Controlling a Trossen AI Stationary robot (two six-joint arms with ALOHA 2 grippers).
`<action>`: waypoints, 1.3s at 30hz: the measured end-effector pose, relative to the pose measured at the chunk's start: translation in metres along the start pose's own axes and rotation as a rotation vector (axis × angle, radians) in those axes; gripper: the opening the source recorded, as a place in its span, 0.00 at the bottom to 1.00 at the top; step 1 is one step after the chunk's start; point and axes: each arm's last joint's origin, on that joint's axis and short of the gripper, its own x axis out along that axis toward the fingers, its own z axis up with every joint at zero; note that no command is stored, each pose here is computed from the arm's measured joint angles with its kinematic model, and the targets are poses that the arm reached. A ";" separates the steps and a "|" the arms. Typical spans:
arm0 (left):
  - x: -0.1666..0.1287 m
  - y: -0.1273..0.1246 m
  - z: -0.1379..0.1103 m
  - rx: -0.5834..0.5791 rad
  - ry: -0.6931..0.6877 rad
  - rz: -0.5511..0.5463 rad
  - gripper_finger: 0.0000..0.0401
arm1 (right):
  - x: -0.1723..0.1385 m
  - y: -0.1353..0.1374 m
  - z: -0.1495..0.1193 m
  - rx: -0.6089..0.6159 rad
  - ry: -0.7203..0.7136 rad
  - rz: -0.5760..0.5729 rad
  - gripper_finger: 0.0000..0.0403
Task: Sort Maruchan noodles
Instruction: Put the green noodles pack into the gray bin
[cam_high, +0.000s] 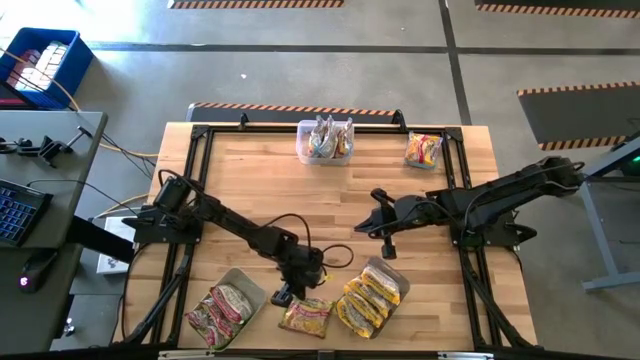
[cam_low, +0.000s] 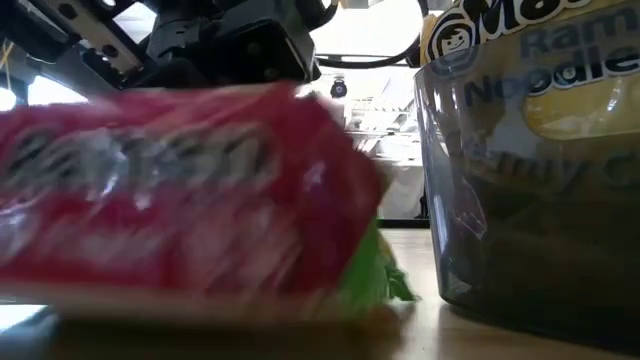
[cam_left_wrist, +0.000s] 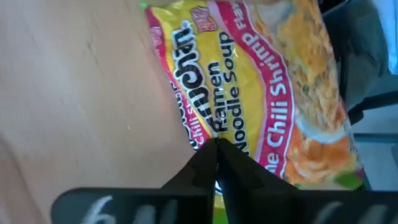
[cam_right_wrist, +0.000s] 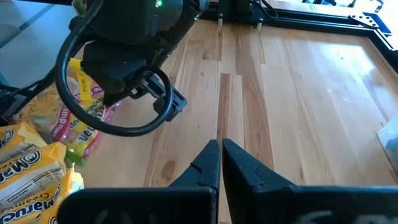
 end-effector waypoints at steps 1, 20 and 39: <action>-0.002 -0.001 0.000 0.000 0.003 0.003 0.01 | 0.000 0.000 0.000 -0.003 0.000 0.000 0.00; -0.079 -0.024 -0.001 0.017 0.023 0.415 0.00 | 0.007 -0.007 0.002 0.039 -0.032 -0.111 0.00; -0.101 -0.031 -0.009 -0.071 0.036 0.663 0.00 | 0.094 -0.006 -0.036 0.305 -0.006 -0.034 0.00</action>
